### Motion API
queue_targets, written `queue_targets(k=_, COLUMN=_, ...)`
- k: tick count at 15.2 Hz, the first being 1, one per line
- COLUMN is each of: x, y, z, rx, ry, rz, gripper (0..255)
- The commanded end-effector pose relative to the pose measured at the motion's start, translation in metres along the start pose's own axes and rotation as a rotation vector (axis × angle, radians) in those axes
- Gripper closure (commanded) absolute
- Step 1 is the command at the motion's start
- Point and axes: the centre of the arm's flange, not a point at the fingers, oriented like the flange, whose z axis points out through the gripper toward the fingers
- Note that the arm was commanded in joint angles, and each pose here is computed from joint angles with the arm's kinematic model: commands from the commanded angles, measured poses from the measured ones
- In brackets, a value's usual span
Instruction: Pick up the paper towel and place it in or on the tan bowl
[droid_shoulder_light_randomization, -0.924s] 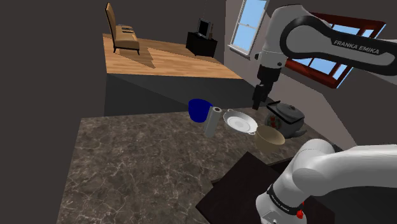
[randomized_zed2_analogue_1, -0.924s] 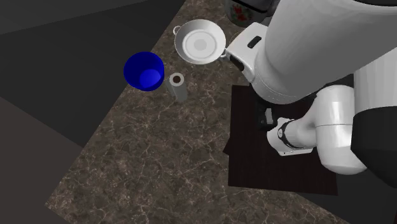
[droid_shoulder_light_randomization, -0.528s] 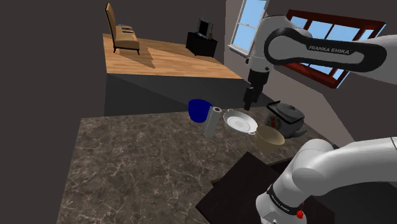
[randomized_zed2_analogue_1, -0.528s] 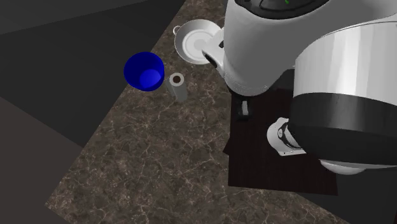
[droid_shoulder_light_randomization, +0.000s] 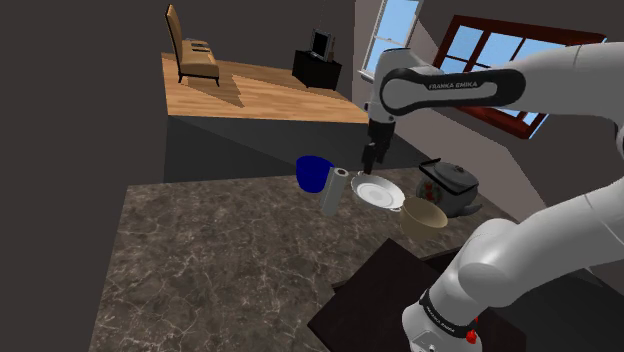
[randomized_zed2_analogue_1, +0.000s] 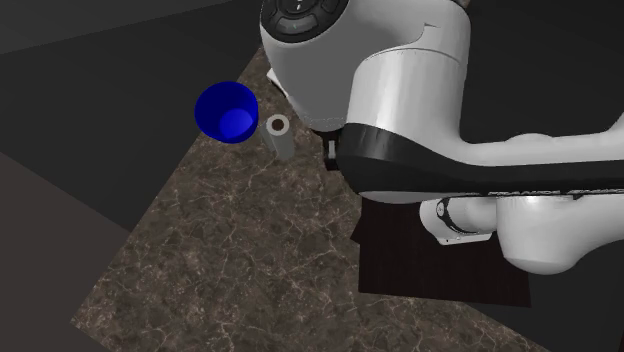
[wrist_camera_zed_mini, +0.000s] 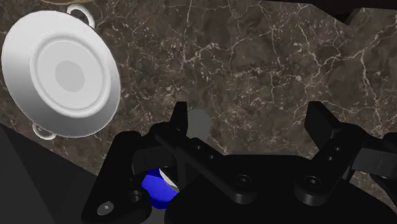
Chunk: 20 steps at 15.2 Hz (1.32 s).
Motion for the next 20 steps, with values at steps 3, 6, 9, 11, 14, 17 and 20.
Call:
queue_targets(k=3, x=0.043, y=0.021, z=0.029, rx=-0.008, ry=-0.003, rz=-0.011, gripper=0)
queue_targets(k=6, x=0.073, y=0.037, z=0.050, rx=-0.013, ry=-0.006, rz=-0.019, gripper=0)
queue_targets(k=9, x=0.103, y=0.053, z=0.070, rx=-0.017, ry=-0.009, rz=-0.027, gripper=0)
queue_targets(k=11, x=0.123, y=0.063, z=0.084, rx=-0.021, ry=-0.011, rz=-0.032, gripper=0)
queue_targets(k=14, x=0.138, y=0.071, z=0.099, rx=-0.023, ry=-0.013, rz=-0.036, gripper=0)
queue_targets(k=17, x=0.138, y=0.071, z=0.115, rx=-0.023, ry=-0.013, rz=-0.036, gripper=0)
queue_targets(k=20, x=0.138, y=0.072, z=0.131, rx=-0.023, ry=-0.013, rz=-0.036, gripper=0)
